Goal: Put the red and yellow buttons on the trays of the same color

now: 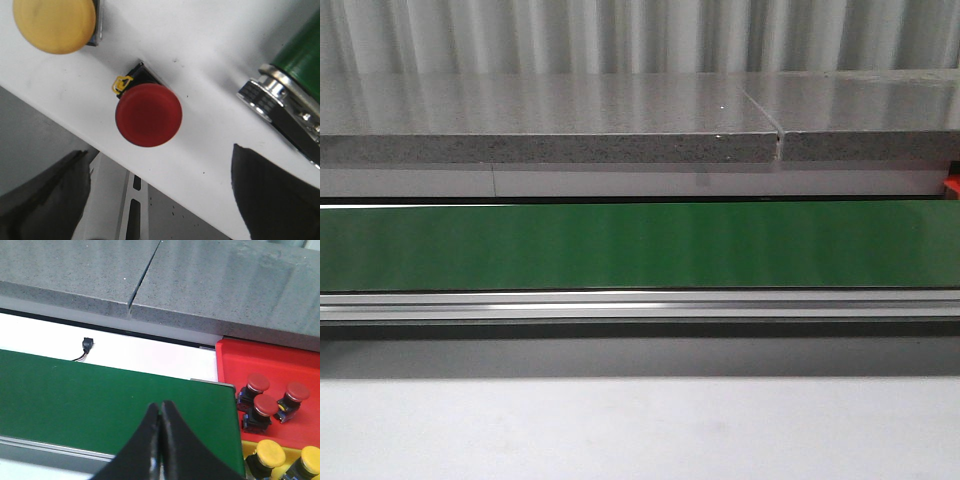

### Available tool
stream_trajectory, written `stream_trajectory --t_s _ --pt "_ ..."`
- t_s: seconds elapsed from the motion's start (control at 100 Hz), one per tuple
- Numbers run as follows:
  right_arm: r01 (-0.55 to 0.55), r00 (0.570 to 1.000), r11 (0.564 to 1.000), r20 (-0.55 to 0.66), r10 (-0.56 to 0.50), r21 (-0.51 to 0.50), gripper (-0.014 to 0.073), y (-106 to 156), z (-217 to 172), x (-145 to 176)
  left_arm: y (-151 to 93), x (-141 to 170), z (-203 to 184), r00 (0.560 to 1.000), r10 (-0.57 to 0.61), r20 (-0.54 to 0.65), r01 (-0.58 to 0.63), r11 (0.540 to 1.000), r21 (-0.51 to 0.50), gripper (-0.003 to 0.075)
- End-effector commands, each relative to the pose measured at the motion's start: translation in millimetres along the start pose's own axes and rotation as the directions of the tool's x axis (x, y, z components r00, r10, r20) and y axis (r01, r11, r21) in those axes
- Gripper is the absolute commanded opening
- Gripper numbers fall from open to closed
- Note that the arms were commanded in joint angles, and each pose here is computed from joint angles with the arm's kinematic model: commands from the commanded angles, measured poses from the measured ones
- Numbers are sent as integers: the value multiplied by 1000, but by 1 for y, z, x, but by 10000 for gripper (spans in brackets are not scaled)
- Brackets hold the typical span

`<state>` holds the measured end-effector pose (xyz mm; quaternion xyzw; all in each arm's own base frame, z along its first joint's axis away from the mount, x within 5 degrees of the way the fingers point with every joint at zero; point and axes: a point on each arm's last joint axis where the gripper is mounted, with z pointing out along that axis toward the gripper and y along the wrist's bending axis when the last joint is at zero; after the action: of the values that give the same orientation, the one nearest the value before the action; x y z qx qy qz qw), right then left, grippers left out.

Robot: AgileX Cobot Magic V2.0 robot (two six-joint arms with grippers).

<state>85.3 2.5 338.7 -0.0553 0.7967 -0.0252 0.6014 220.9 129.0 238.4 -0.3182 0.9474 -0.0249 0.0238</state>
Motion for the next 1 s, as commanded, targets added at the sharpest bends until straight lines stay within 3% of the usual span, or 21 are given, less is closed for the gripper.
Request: stream_trajectory --t_s 0.0,0.3,0.55,0.62,0.77,0.99 --pt "14 996 1000 86 -16 21 -69 -2 -3 -13 -1 -7 -5 999 -28 23 28 999 16 564" --pt "14 996 1000 86 -16 21 -69 -2 -3 -13 -2 -25 25 999 -43 -5 43 999 22 554" --pt "14 996 1000 86 -16 21 -69 -2 -3 -13 -2 -33 29 997 -46 57 44 999 27 238" --pt "14 996 1000 86 -16 21 -69 -2 -3 -13 -2 -34 29 997 -46 59 44 999 28 196" --pt "14 996 1000 86 -16 21 -69 -2 -3 -13 -3 -32 24 997 -43 69 41 999 29 188" --pt "14 996 1000 86 -16 21 -69 -2 -3 -13 -4 -21 -14 982 -30 186 23 999 43 188"
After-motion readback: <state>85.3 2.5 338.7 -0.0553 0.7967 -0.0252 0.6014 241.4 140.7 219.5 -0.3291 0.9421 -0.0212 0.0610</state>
